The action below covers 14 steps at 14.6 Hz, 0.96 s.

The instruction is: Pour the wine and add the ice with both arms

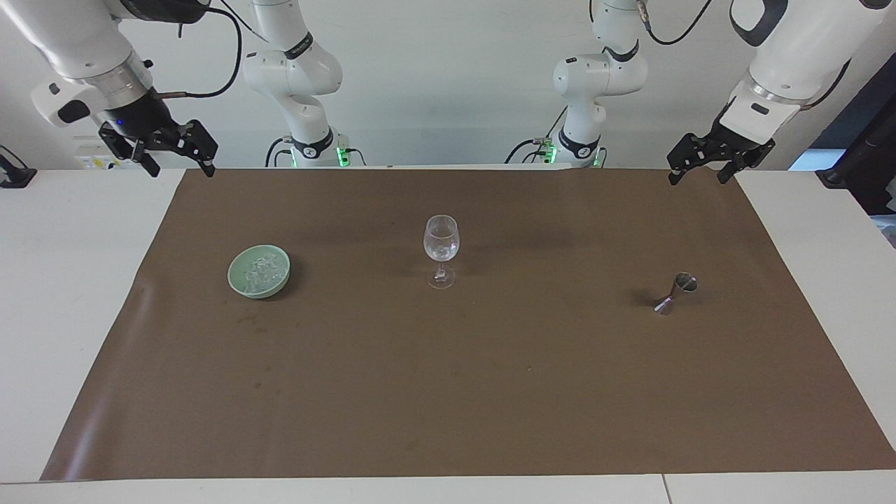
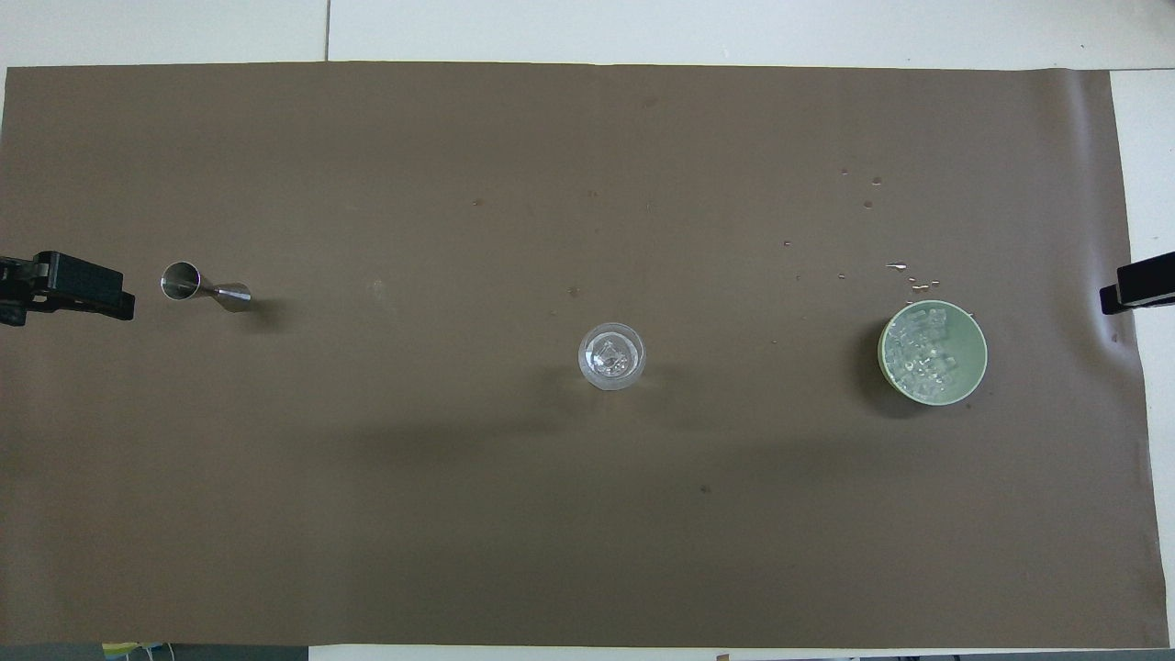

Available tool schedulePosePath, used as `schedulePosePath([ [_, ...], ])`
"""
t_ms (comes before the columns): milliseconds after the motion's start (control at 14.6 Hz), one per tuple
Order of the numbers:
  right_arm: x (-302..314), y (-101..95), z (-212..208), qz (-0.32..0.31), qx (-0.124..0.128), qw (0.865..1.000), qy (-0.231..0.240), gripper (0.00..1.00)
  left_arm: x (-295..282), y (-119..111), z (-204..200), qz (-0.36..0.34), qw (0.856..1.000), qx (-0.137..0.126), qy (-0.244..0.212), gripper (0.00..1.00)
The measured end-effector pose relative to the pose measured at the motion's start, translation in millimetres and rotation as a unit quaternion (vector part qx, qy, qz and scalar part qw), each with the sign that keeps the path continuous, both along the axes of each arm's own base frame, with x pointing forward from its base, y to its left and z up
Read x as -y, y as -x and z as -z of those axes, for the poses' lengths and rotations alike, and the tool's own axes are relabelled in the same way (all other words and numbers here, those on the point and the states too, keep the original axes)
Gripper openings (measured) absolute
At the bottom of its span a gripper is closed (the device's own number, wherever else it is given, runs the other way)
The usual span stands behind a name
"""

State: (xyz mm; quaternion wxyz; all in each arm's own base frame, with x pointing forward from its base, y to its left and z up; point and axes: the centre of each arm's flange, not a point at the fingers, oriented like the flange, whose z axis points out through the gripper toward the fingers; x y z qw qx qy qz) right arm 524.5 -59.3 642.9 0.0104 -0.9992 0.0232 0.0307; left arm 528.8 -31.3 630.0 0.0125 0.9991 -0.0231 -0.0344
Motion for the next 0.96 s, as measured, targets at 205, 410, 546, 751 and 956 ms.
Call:
schedulePosePath([
  [205,-1.4,0.2,0.2,-0.001,-0.001,1.000,0.000,1.00,-2.5,0.2,-3.3,0.003,1.000,0.001,-0.002,1.00],
  [410,-1.4,0.4,2.3,-0.001,-0.004,1.000,0.000,1.00,-2.9,-2.2,-1.4,0.004,1.000,0.001,-0.002,1.00],
  [546,-1.4,0.6,4.3,-0.001,-0.006,1.000,-0.001,1.00,-2.6,-3.8,-1.4,0.006,1.000,0.005,-0.006,1.00],
  [751,-1.5,1.2,4.3,-0.001,-0.006,1.000,-0.001,1.00,-2.7,-4.3,-1.9,0.011,1.000,0.008,-0.012,1.00],
  [956,-1.5,1.9,4.0,-0.002,-0.006,1.000,-0.001,1.00,-1.8,-5.0,-0.6,0.016,1.000,0.007,-0.016,1.00],
])
